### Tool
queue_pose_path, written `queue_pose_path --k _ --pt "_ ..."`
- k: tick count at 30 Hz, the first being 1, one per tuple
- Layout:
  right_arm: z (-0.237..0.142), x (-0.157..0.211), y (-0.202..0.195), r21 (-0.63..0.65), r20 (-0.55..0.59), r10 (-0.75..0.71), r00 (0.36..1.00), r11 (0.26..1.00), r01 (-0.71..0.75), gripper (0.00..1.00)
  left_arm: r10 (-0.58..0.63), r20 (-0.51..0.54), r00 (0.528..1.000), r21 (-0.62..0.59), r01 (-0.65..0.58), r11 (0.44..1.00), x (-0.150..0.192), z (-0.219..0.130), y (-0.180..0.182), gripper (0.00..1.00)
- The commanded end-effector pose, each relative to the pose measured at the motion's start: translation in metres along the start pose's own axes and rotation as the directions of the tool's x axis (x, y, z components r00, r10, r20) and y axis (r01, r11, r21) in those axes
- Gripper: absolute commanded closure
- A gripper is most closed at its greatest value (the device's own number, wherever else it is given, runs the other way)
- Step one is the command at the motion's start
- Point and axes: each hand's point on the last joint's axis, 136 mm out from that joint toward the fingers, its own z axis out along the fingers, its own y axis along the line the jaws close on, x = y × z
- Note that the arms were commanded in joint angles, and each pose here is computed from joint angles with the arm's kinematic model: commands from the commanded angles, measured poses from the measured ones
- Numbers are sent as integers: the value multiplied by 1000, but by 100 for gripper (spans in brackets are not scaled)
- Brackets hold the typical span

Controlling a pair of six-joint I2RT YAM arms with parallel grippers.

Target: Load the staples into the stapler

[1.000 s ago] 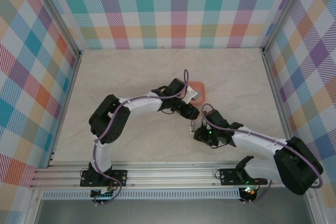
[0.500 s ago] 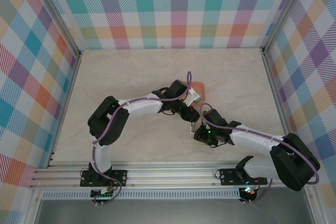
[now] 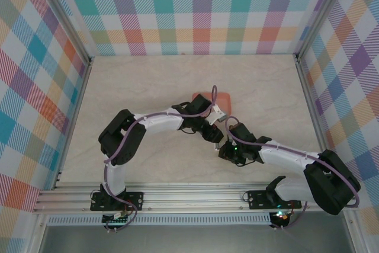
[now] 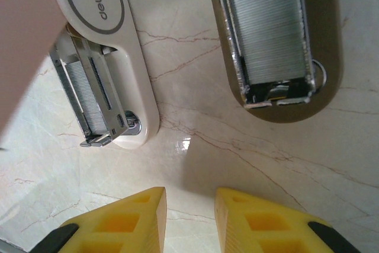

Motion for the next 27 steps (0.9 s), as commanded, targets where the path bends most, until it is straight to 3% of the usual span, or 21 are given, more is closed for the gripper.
queue_pose_path --k 1,11,19,27 --pt "2 -10 4 -10 39 -11 999 1000 12 71 25 -27 999 38 -24 999 10 -3 -19 65" --pt "-11 -7 6 -36 57 -21 998 999 23 67 17 -47 999 8 -16 1000 18 -4 -16 65" --pt "-44 -14 16 -73 146 -51 988 995 62 62 -32 4 999 -38 32 999 2 -17 -17 61" --pt "-56 -26 34 -74 149 -84 985 993 96 59 -109 72 991 -81 114 990 -2 -30 0 60"
